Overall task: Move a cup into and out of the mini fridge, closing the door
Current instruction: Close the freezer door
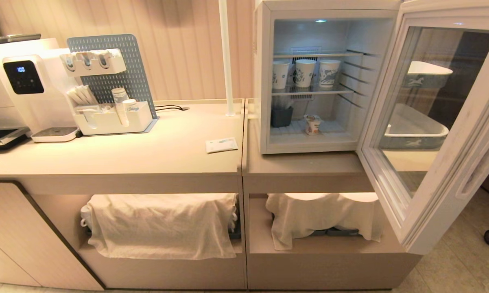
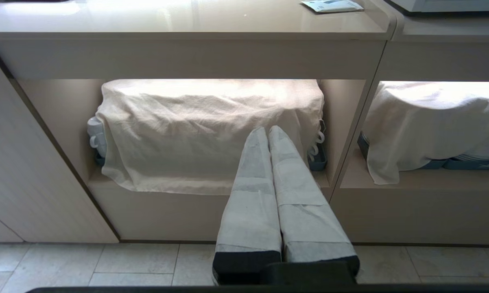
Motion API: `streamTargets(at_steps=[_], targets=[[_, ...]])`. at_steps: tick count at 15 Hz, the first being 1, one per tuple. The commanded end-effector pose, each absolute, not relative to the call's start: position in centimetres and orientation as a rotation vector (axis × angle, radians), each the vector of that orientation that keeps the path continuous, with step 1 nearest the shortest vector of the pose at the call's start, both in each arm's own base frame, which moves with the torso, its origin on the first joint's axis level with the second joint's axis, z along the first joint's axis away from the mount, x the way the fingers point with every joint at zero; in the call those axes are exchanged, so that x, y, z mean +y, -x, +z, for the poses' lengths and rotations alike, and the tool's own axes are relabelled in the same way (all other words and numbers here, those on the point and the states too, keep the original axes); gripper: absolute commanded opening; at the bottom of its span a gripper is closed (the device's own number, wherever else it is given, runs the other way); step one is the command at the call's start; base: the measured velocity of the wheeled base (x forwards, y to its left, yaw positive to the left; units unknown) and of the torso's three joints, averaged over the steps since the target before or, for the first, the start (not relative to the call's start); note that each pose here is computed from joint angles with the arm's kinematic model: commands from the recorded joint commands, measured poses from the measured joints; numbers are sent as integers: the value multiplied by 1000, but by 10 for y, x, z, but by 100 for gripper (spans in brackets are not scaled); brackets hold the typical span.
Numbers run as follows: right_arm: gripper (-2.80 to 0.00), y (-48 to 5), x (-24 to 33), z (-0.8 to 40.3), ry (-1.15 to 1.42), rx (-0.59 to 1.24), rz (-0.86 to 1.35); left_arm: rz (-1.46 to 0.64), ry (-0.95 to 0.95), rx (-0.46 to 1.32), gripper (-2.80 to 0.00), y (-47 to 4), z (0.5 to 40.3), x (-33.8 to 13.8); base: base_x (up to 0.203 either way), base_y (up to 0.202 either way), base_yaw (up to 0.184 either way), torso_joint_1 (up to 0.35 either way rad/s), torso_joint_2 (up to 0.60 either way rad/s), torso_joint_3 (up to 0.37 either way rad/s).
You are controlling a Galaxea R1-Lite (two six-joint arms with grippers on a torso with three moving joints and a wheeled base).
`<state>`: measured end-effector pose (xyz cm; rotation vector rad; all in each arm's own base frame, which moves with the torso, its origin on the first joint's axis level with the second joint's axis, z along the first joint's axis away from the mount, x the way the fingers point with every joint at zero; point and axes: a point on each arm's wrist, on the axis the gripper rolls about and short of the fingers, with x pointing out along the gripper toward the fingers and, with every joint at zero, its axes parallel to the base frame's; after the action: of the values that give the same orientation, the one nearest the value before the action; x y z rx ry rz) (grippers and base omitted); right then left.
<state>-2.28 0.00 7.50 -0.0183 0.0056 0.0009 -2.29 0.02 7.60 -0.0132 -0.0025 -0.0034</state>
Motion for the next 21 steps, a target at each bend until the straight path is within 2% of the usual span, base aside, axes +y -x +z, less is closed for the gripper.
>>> streamTargets(at_steps=[1,6,10,13,18,21], targets=[[-280,24,0,77,18,11,2,-3,14,-2,-280,23,76,0,0,0,0,0,0,0],[-280,46,1,128,16,79,51,-3,14,-3,-280,23,76,0,0,0,0,0,0,0],[-280,38,1,170,7,126,86,-3,14,-2,-280,23,76,0,0,0,0,0,0,0],[-280,14,1,196,-6,187,90,-3,14,-3,-280,23,76,0,0,0,0,0,0,0],[-280,-43,-2,235,57,217,-110,-3,14,-2,-280,23,76,0,0,0,0,0,0,0],[-280,-62,-5,236,97,247,-283,-2,14,-3,-280,23,76,0,0,0,0,0,0,0]])
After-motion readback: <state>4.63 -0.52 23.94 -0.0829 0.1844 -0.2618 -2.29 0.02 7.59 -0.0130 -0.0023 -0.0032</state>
